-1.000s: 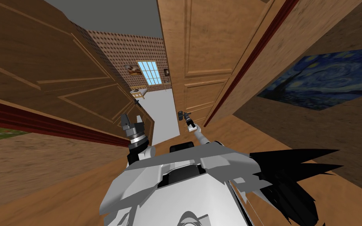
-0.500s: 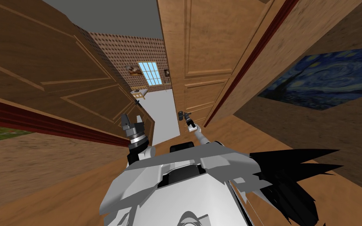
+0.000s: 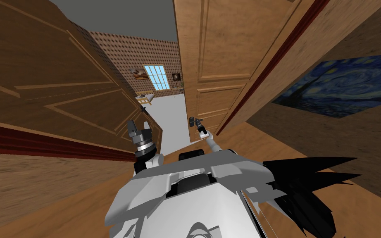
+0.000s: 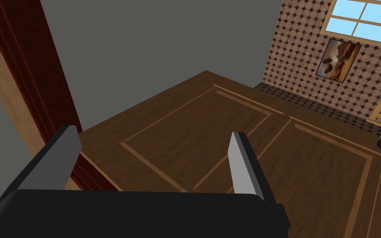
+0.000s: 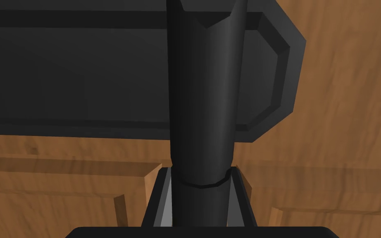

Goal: Push the door open

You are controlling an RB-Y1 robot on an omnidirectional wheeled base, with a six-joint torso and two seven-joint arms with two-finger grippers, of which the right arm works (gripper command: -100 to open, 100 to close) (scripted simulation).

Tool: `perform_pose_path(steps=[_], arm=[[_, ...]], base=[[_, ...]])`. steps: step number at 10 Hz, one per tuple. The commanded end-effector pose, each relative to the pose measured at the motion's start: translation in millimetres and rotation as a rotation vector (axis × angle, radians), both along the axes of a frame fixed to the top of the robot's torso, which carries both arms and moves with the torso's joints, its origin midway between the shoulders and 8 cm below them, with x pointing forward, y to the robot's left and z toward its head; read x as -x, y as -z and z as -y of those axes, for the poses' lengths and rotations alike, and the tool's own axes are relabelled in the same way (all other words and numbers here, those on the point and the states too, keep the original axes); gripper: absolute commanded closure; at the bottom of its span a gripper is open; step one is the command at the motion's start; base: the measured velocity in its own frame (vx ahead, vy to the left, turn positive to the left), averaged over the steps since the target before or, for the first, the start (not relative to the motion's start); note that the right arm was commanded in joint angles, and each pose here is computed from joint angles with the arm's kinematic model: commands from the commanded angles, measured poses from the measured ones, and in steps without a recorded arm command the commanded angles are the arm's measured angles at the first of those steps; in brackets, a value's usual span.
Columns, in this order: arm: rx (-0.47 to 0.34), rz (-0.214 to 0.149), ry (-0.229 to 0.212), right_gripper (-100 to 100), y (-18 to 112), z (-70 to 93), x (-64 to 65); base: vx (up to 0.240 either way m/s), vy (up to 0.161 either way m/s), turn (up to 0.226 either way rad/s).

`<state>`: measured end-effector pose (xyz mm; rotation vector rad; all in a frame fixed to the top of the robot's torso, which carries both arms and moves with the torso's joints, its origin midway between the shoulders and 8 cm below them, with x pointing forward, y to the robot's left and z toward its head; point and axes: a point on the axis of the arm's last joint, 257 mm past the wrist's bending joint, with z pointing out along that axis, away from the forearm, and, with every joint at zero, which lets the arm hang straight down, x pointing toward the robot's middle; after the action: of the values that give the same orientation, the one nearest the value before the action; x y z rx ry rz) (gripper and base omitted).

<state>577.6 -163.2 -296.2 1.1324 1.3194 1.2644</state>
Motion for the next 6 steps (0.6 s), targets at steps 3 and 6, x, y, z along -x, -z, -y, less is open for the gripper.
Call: perform_pose_path(steps=[3, 6], arm=[[0.020, 0.019, 0.055, 100, -7.5, 39.2, -7.6], [0.026, 0.021, 0.095, 100, -8.1, 63.7, -8.7]], base=[[0.182, 0.117, -0.057], [0.172, 0.115, -0.087]])
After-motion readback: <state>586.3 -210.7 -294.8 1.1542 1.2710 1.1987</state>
